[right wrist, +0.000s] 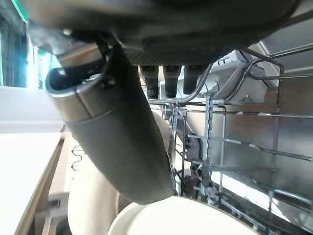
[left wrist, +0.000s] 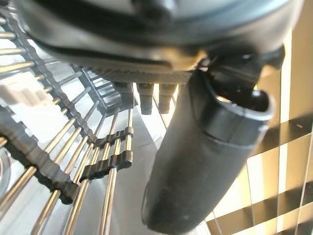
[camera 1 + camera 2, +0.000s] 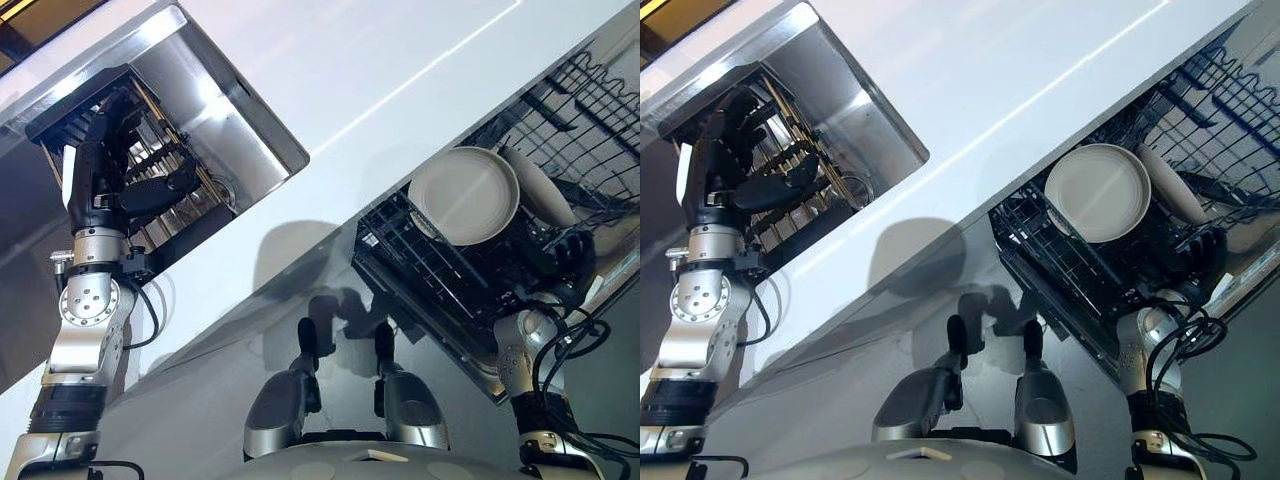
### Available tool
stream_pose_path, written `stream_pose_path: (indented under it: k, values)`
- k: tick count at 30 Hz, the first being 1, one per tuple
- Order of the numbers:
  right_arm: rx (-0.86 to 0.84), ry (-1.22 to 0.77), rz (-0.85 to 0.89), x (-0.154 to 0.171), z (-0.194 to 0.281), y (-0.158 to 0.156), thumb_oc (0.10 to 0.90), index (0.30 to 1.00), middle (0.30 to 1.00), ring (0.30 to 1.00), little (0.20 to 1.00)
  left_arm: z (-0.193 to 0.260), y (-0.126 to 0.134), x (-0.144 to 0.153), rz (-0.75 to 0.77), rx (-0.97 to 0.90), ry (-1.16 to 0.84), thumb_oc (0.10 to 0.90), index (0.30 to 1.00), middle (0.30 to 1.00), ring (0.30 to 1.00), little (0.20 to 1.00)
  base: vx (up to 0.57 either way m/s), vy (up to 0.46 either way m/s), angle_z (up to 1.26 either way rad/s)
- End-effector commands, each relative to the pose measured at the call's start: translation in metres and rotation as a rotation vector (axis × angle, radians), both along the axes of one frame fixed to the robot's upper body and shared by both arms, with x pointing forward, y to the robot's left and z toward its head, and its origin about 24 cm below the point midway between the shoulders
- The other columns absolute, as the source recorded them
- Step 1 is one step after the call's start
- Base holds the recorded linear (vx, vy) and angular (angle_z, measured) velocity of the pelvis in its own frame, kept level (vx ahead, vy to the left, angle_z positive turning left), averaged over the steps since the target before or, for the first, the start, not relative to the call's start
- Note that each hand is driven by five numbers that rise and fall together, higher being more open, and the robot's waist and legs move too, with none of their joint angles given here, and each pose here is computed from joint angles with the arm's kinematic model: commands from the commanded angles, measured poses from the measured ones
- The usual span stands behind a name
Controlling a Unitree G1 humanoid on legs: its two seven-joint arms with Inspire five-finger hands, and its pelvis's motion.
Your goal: Pick up plates and place into dishwasher.
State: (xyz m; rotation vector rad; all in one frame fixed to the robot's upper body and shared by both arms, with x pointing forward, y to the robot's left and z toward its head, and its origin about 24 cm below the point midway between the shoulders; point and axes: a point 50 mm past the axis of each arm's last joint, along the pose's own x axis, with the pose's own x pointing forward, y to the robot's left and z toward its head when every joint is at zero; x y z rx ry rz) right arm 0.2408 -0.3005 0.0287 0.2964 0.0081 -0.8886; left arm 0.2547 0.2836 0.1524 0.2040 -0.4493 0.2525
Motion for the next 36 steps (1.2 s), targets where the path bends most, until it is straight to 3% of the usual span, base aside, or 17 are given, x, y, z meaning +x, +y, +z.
stream_pose_path:
  k: [1,7,16,21,28,36]
  values:
    - [0.012,-0.052,0.020,-0.005,0.004,-0.009,0.800,0.900,0.900,0.900,0.900,0.051,0.016,-0.011,0.042,0.076,-0.249,0.800,0.900,0.900,0.900,0.900,-0.02,-0.062,0.00]
    - [0.093,-0.113,-0.170,-0.013,0.000,-0.017,0.800,0.900,0.900,0.900,0.900,0.057,0.018,-0.007,0.038,0.096,-0.248,0.800,0.900,0.900,0.900,0.900,-0.01,-0.034,0.00]
    - [-0.326,-0.205,-0.344,-0.019,0.048,-0.004,0.800,0.900,0.900,0.900,0.900,0.042,0.016,-0.011,0.048,0.075,-0.220,0.800,0.900,0.900,0.900,0.900,0.02,0.020,-0.04]
    - [-0.347,-0.146,-0.291,-0.022,0.041,-0.006,0.800,0.900,0.900,0.900,0.900,0.035,0.018,-0.017,0.059,0.064,-0.210,0.800,0.900,0.900,0.900,0.900,0.02,0.027,-0.16]
    - [-0.244,-0.005,-0.089,-0.019,0.015,-0.012,0.800,0.900,0.900,0.900,0.900,0.039,0.020,-0.017,0.047,0.078,-0.200,0.800,0.900,0.900,0.900,0.900,0.00,-0.016,-0.03]
    - [-0.271,0.026,-0.057,-0.014,0.013,-0.020,0.800,0.900,0.900,0.900,0.900,0.046,0.018,-0.009,0.039,0.091,-0.203,0.800,0.900,0.900,0.900,0.900,-0.01,-0.026,0.00]
